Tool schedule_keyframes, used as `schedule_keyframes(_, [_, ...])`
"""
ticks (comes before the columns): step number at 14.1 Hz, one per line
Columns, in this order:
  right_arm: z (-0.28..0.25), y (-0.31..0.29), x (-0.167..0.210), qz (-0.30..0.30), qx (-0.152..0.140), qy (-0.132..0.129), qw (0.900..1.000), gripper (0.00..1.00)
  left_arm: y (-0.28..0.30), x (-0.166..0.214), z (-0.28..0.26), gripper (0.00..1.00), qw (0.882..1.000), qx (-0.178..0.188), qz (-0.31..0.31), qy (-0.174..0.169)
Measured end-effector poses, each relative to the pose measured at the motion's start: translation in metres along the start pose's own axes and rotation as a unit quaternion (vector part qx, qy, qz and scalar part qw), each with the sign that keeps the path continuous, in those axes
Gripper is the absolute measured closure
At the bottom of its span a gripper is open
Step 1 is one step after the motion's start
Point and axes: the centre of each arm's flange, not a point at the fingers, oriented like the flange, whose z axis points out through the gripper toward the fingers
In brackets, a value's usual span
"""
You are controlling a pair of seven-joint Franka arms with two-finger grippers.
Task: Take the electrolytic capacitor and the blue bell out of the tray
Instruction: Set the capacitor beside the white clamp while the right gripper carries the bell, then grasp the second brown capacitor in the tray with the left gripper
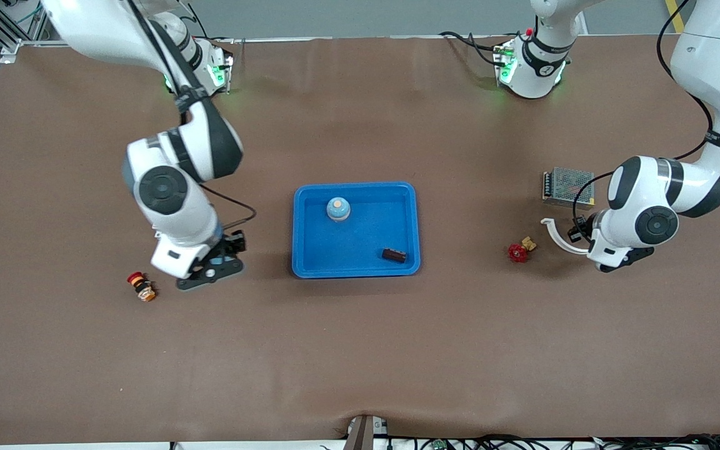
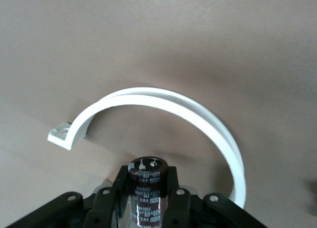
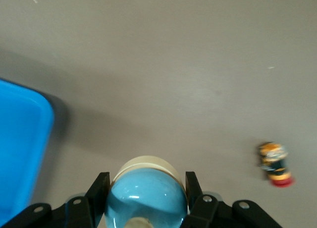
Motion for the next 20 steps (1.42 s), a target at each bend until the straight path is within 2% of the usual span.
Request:
schedule_keyframes(2, [-0.003,0.042,-0.011,-0.052,0.0,-0.004,0.999,0.33,0.001,-0.002,0.003,0.66,1.0,-0.003,0.002,0.002])
schedule_keyframes(3, [-0.001,0.066,-0.016,-0.078,0.001,-0.006,0.997,0.33,0.001,-0.002,0.003,0.61,1.0,-0.003,0.002,0.002])
schedule_keyframes(5, [0.008,0.116,-0.031,-0.123,0.014,-0.01,0.992,0.33,0.002,-0.001,0.002,0.58,1.0,-0.004,0.002,0.003])
schedule_keyframes(7, [0.021,0.167,-0.053,-0.155,0.038,-0.009,0.987,0.33,0.001,0.0,0.001,0.4,1.0,-0.005,0.001,0.005])
schedule_keyframes(11, [0.038,0.237,-0.092,-0.19,0.053,-0.013,0.98,0.33,0.007,-0.008,-0.032,0.01,1.0,0.009,0.008,0.012])
schedule_keyframes(15, [0.07,0.272,-0.131,-0.206,0.072,-0.026,0.975,0.33,0.04,-0.029,-0.091,0.0,1.0,-0.015,-0.015,0.0])
schedule_keyframes(20, [0.12,0.277,-0.169,-0.206,0.072,-0.013,0.976,0.33,0.111,-0.065,-0.139,0.0,0.993,-0.063,-0.096,-0.007])
